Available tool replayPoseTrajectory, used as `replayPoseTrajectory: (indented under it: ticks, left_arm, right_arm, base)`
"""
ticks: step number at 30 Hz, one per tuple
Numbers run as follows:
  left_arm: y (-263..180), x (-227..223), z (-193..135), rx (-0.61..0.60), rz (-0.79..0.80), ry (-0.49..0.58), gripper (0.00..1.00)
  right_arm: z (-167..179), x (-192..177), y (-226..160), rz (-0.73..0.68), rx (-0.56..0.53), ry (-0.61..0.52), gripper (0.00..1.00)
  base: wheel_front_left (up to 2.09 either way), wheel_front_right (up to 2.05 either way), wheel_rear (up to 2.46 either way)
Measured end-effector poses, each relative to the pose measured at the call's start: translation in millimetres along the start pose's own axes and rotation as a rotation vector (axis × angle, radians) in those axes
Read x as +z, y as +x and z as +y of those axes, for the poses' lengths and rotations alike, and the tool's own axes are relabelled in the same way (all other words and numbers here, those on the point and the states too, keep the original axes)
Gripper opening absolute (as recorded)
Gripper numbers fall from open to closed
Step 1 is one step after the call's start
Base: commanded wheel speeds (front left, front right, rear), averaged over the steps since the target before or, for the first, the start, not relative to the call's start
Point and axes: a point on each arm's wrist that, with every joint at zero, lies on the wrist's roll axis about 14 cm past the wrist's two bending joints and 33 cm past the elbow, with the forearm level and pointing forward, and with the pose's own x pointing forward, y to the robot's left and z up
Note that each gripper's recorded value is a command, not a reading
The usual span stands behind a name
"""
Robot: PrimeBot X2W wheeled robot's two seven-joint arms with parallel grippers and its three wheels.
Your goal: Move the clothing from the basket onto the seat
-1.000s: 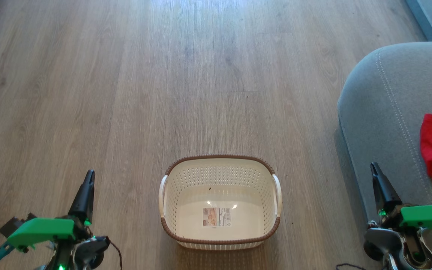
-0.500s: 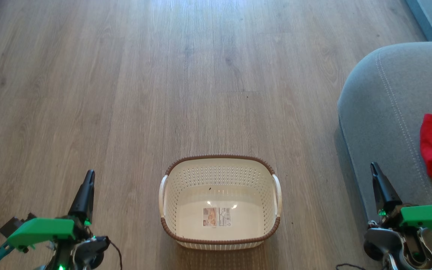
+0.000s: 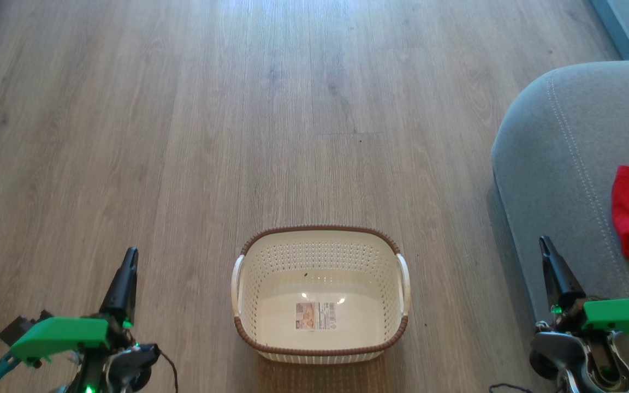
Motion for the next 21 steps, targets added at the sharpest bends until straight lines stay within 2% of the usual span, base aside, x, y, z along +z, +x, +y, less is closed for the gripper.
replayPoseTrajectory:
  ticks: [21]
  left_arm:
    - [0.0, 0.0, 0.0, 0.0, 0.0, 0.0, 0.0]
  right_arm:
    - [0.0, 0.0, 0.0, 0.0, 0.0, 0.0, 0.0]
  base:
    - [0.0, 0.0, 0.0]
